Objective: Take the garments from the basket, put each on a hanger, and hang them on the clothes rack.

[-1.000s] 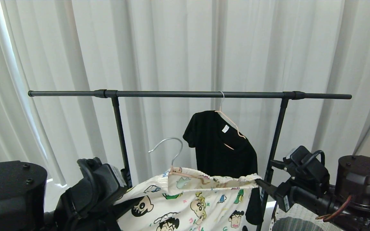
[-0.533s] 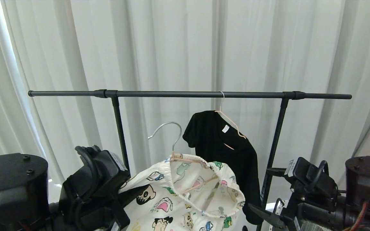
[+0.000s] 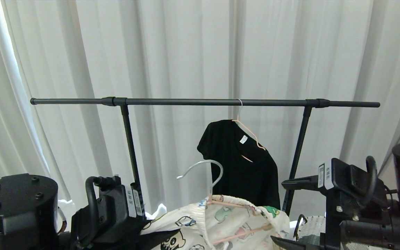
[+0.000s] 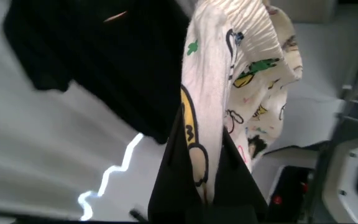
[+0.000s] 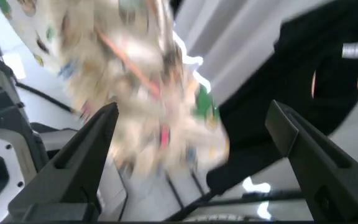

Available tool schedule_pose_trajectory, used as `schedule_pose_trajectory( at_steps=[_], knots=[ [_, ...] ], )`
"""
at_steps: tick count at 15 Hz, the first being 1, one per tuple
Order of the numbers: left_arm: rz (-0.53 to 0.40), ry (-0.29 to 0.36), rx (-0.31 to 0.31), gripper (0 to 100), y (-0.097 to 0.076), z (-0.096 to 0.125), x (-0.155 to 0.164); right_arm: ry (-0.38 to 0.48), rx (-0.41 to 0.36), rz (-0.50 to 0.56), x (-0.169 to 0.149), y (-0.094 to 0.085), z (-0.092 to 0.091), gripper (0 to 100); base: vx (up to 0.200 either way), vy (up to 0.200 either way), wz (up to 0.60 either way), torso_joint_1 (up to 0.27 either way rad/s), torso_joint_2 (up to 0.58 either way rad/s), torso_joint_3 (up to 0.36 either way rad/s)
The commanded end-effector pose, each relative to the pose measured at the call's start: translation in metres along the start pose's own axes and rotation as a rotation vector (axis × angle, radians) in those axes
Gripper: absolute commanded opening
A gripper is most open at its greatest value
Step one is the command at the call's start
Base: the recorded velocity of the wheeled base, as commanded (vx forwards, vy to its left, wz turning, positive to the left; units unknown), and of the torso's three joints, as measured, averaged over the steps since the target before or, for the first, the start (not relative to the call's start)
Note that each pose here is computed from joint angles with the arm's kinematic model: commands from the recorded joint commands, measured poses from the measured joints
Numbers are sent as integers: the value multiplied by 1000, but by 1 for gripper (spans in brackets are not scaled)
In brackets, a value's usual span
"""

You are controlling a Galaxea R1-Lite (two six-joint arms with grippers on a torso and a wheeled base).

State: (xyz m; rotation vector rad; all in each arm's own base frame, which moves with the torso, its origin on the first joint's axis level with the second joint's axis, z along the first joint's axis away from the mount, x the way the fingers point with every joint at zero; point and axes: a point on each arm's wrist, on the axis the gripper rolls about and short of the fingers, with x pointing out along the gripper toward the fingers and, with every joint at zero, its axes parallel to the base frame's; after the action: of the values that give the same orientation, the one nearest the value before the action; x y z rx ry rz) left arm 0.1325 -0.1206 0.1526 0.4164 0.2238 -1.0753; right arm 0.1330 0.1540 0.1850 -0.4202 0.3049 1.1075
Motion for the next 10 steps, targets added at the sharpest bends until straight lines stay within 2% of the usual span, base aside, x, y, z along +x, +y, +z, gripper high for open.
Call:
schedule_pose_trajectory(
  at_steps=[1, 2, 5, 10],
  knots=[
    [-36, -8, 26, 0, -2, -1, 1, 19, -42, 103, 9, 19, 6, 100, 0, 0, 0, 0, 0, 0],
    [-68, -16, 51, 0, -2, -2, 2, 40, -58, 145, 12, 28, 8, 100, 0, 0, 0, 0, 0, 0],
    [-126, -31, 123, 0, -5, -2, 5, 69, -71, 182, 21, 34, 7, 100, 0, 0, 0, 0, 0, 0],
    [-159, -47, 141, 0, -12, 2, 7, 120, -49, 172, 36, 28, 0, 100, 0, 0, 0, 0, 0, 0]
  ],
)
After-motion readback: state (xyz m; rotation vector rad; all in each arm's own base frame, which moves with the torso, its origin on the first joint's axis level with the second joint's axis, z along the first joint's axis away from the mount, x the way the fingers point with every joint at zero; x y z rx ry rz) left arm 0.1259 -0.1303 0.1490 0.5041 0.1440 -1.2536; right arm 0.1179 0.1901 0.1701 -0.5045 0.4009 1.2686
